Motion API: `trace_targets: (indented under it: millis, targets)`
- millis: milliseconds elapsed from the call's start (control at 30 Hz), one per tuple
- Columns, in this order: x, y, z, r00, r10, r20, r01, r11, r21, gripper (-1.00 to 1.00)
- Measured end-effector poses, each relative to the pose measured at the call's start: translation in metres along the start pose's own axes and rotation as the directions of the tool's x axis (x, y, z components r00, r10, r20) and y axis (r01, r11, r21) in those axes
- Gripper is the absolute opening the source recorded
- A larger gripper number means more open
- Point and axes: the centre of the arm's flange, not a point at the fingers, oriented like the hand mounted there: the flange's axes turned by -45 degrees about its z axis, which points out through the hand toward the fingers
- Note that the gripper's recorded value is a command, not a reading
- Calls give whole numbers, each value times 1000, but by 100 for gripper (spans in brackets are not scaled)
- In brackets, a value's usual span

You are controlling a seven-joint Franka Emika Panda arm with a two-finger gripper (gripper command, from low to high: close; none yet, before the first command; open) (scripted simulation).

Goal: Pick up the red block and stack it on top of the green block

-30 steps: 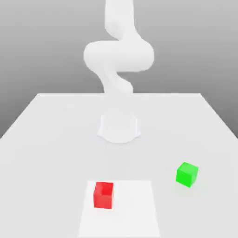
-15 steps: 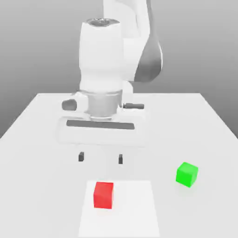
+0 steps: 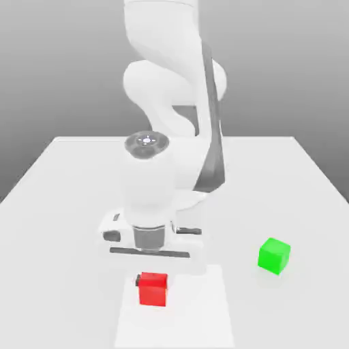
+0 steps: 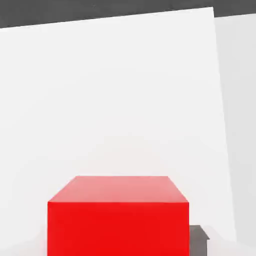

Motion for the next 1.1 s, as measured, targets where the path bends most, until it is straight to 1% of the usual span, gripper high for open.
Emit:
trace_targets:
  millis: [200, 300, 433, 700, 900, 1100]
  targets:
    - [0, 0, -53, 1000, 0, 0, 0, 1000, 0, -100]
    - [-8, -55, -68, 996, -91, -1, 91, 996, 6, -100]
    - [-36, -131, -80, 978, -207, -1, 207, 978, 11, -100]
    - [-121, -241, -97, 918, -397, 1, 397, 918, -3, -100]
    - [-124, -243, -71, 913, -408, 12, 408, 910, -69, -100]
    - [-123, -240, -46, 914, -405, 18, 406, 910, -81, -100]
